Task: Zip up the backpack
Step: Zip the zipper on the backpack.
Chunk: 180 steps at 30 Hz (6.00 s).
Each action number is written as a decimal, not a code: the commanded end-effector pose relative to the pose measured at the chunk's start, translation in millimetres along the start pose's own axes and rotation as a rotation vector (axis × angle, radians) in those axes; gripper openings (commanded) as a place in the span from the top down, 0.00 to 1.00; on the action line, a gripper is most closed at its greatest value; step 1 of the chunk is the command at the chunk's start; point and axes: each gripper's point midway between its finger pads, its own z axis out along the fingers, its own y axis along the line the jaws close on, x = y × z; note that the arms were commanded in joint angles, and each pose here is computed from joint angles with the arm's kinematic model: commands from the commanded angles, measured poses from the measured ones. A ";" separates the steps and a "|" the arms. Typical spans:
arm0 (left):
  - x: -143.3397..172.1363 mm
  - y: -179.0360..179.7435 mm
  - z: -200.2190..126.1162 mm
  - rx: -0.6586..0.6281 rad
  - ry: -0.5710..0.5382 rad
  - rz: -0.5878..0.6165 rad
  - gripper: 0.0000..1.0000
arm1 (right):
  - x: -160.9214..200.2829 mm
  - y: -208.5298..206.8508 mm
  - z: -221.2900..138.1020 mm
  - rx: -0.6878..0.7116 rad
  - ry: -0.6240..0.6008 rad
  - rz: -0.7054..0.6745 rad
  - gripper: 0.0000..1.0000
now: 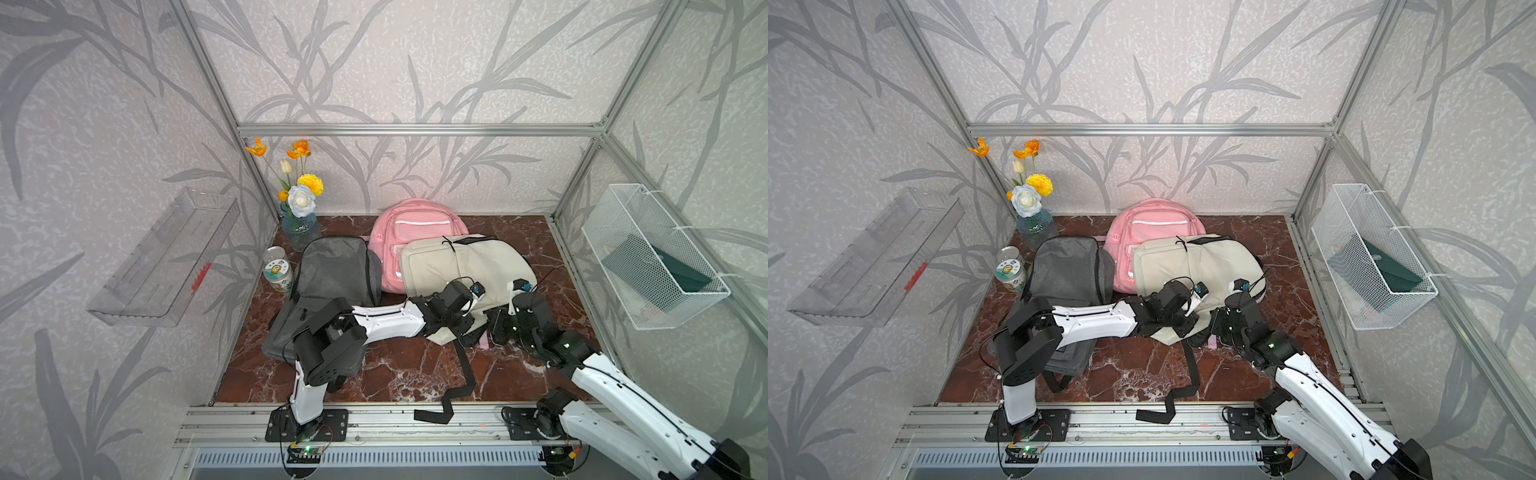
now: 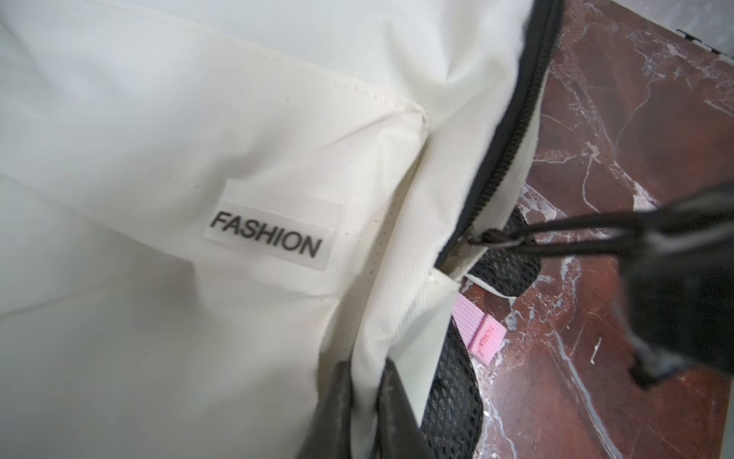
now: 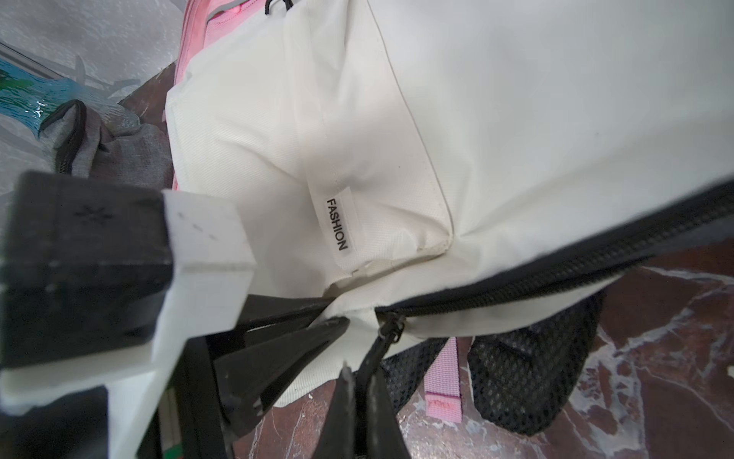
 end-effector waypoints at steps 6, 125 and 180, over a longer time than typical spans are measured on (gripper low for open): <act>22.6 25.6 -13.0 -0.129 0.046 -0.006 1.00 | -26.2 -16.9 -22.1 0.102 -0.138 0.005 1.00; -45.6 -71.5 -46.3 0.433 -0.040 0.062 0.44 | -62.5 21.9 -72.1 -0.074 -0.236 -0.043 1.00; -22.9 -1.8 -104.7 0.003 -0.070 0.094 0.91 | -83.3 -45.4 -69.4 0.148 -0.293 0.021 1.00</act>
